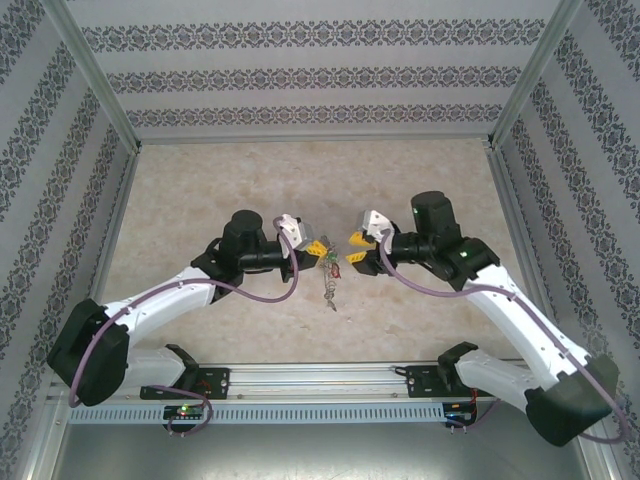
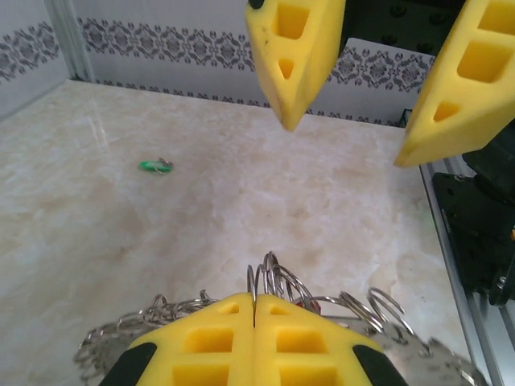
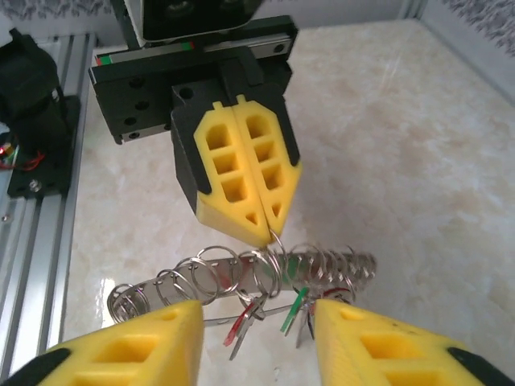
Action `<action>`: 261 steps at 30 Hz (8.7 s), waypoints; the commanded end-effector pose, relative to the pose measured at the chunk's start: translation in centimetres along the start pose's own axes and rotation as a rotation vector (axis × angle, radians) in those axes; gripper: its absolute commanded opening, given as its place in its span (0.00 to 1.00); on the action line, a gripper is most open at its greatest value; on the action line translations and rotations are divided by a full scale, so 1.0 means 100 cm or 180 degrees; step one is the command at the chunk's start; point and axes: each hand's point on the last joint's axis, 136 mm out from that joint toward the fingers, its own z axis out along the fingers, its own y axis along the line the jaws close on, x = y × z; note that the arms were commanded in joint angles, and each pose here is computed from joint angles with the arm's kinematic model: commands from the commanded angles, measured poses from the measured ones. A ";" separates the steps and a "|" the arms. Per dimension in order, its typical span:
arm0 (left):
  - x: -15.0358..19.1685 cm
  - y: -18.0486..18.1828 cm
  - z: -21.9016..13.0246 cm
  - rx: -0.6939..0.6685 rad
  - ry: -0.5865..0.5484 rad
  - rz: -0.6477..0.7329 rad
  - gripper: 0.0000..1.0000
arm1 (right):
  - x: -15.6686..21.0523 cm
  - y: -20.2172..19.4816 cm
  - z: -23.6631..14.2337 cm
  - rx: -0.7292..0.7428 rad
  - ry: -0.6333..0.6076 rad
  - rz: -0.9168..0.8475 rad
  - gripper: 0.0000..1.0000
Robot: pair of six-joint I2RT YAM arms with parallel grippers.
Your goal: Put the keys on the keyring
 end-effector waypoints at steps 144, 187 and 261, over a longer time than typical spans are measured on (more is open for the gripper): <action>-0.075 0.005 0.008 -0.0106 -0.0607 0.0508 0.00 | 0.013 -0.011 0.012 -0.0507 0.0012 -0.0374 0.32; -0.061 0.005 0.015 -0.0004 -0.0435 0.0389 0.06 | 0.002 -0.019 0.025 -0.0475 0.0028 -0.0523 0.00; -0.028 -0.002 0.019 0.0540 0.0187 0.0290 0.00 | -0.002 -0.005 0.030 -0.0446 0.0197 -0.0606 0.14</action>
